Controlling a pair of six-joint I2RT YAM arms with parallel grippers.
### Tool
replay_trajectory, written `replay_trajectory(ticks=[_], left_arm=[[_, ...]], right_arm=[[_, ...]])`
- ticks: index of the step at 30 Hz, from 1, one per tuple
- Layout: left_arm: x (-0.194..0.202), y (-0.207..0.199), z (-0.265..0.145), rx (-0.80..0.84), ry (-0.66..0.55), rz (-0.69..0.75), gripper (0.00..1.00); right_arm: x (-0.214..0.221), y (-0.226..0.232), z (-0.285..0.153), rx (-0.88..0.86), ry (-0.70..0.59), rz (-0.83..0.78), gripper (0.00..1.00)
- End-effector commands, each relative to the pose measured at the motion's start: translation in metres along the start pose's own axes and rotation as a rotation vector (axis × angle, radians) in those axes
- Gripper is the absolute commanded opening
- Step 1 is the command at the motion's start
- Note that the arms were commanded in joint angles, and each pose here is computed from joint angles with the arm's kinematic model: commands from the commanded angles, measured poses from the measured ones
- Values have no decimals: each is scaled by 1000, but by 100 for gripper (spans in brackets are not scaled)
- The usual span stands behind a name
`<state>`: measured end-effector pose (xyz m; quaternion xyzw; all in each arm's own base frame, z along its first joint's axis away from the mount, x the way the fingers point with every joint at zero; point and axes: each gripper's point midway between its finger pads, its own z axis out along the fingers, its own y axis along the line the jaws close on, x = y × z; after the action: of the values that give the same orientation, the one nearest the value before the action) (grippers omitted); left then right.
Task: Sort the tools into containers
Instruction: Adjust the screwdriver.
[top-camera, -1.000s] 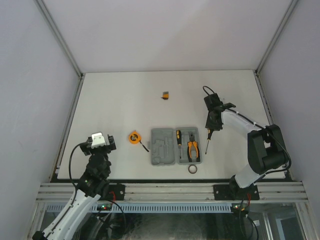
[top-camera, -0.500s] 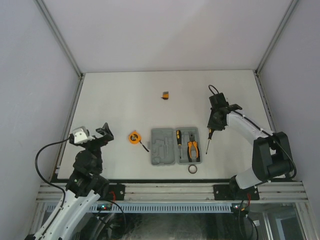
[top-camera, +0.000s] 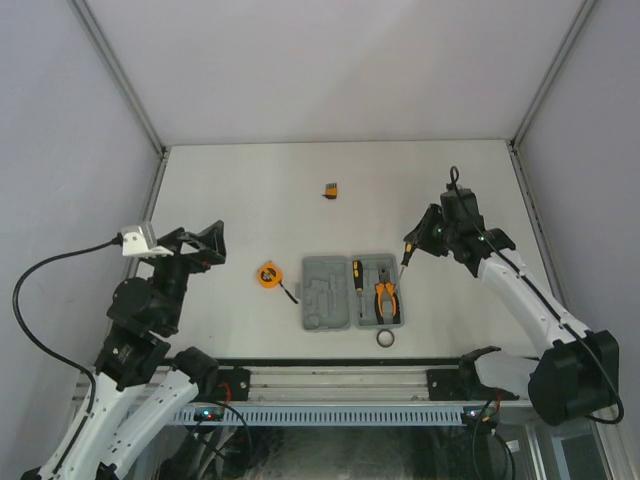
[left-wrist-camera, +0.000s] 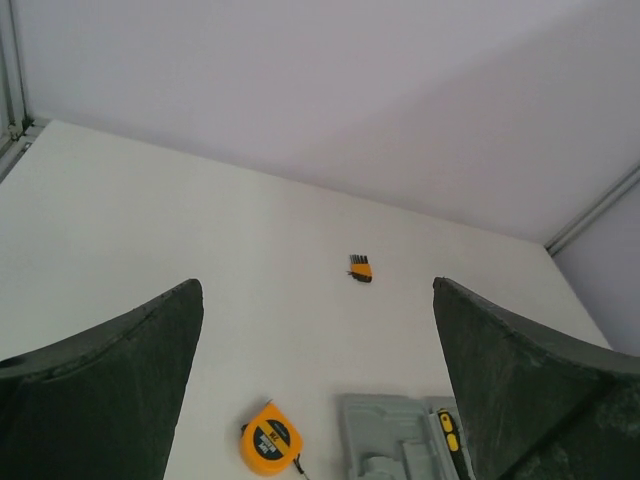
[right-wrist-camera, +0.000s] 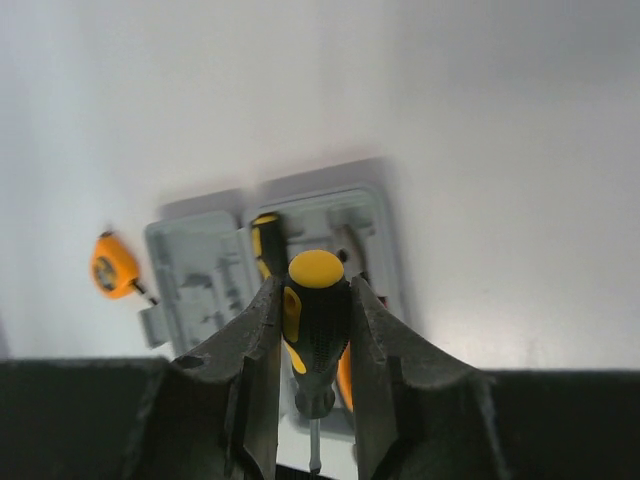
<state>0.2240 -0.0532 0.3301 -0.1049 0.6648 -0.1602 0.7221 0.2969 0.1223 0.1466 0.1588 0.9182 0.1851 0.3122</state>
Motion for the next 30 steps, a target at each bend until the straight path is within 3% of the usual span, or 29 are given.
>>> replay_trajectory(ticks=[1,12,20,30], left_arm=[[10,3,2,-67,58,-115,100],[65,-46,16,180,235,-129,100],[85,-116,16,486,345,-168,100],[130,-192,-29,775,535,-111,96]], right_arm=[[-10,54,-20,-239,-80,92,3],[5,94,-36,-354,-140,173,2],[6,128,-45,-472,-184,188,1],[-2,169,-76,-671,-209,183,1]])
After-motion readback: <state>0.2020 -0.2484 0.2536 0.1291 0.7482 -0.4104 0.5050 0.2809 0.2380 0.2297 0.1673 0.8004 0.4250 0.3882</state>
